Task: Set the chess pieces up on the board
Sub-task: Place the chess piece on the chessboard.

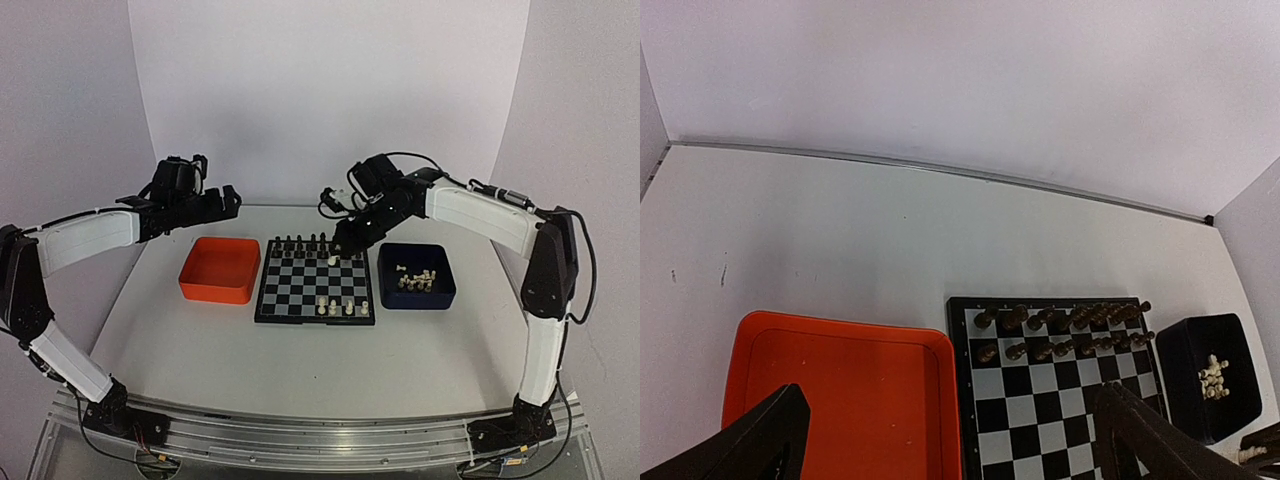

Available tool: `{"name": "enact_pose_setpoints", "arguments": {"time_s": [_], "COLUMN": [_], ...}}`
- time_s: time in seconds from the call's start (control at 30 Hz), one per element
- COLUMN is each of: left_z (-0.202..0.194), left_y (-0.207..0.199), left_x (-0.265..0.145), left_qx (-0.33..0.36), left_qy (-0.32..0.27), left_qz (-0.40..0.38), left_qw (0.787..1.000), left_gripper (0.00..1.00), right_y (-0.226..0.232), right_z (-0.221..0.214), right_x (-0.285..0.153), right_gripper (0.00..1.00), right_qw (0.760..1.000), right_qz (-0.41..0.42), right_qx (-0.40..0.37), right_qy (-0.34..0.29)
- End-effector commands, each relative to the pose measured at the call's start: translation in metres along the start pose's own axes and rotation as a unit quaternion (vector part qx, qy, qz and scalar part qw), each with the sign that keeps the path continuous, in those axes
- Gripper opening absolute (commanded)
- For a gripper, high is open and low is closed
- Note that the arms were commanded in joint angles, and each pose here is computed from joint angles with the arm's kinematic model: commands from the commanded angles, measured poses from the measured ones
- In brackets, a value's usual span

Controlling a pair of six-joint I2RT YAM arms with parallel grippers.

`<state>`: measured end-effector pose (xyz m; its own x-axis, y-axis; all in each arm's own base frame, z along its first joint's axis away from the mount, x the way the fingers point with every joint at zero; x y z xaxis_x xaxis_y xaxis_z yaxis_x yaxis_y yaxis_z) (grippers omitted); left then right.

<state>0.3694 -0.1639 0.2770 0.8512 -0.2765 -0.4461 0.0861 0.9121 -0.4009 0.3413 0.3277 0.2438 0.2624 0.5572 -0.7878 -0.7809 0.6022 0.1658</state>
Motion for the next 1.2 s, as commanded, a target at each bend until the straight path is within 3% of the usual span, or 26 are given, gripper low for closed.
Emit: {"name": "enact_pose_setpoints", "arguments": {"time_s": [0.0, 0.5, 1.17], "left_z": [0.006, -0.006, -0.005], "left_y": [0.005, 0.016, 0.013], "left_x": [-0.017, -0.035, -0.026], "left_qx": [-0.015, -0.034, -0.026], "left_qy": [-0.024, -0.012, -0.003], "left_qz": [0.012, 0.029, 0.030], "left_qw": [1.000, 0.999, 0.999], "left_gripper": [1.00, 1.00, 1.00], "right_y": [0.027, 0.051, 0.045], "right_z": [0.002, -0.006, -0.017], "right_x": [0.025, 0.077, 0.114], "right_gripper": [0.00, 0.00, 0.00], "right_qw": [0.997, 0.982, 0.976], "right_qz": [0.046, 0.046, 0.044], "right_qx": [-0.061, -0.156, -0.171], "right_qy": [0.030, 0.100, 0.130]}}
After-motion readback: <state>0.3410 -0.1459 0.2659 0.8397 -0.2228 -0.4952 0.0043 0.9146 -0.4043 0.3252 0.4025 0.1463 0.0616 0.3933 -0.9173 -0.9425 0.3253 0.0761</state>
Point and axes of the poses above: each gripper's point midway between its finger pads, its own x axis out along the fingers, its own y axis along the line the jaws close on, z = x × y, the point moved 8 cm from there along -x, back along the fingers, and after that the axes turned 6 degrees about -x, right-handed, at the moved point
